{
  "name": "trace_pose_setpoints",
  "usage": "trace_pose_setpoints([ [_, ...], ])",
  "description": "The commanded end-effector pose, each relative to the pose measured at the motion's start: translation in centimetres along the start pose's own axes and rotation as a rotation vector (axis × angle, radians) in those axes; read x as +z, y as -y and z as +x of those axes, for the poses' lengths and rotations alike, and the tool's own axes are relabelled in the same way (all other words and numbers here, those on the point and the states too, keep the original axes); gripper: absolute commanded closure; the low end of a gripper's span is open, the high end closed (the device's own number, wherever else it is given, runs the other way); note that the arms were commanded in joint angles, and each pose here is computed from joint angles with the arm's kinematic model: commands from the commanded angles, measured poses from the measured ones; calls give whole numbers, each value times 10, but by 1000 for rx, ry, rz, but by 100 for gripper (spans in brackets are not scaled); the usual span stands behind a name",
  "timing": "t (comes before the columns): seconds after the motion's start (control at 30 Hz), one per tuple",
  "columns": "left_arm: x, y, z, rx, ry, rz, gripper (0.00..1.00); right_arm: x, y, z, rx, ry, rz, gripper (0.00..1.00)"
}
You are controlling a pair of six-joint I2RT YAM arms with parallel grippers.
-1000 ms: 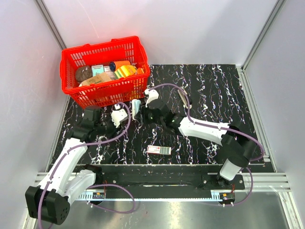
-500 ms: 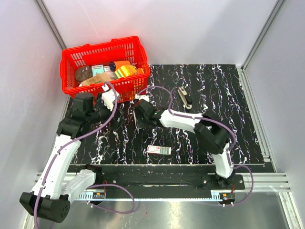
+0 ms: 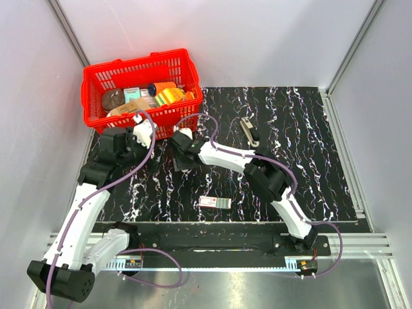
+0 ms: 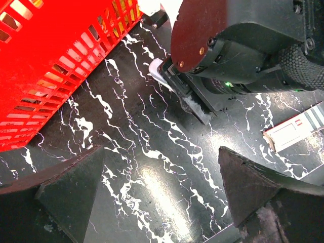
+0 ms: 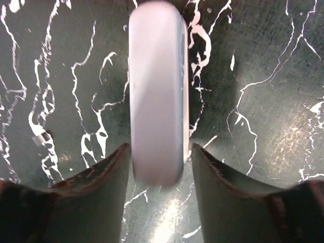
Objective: Unload the staples from the stapler
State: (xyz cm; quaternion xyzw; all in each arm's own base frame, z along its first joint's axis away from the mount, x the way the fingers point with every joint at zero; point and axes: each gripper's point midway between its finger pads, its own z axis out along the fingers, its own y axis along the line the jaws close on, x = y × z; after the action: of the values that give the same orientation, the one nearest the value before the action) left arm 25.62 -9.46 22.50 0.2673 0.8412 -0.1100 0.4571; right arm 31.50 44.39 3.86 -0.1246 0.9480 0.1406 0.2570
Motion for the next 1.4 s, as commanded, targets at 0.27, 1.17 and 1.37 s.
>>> trace_pose_setpoints([
  [0.27,1,-15,-25,-40,48,-80,1,-90,18,-59,-4,137,15,11],
  [1.17,36,-2,-28,89,-5,-95,2,-66,314,-120,107,168,298,9],
  [1.37,42,-2,-26,89,-14,-95,2,-43,329,-120,99,141,343,17],
])
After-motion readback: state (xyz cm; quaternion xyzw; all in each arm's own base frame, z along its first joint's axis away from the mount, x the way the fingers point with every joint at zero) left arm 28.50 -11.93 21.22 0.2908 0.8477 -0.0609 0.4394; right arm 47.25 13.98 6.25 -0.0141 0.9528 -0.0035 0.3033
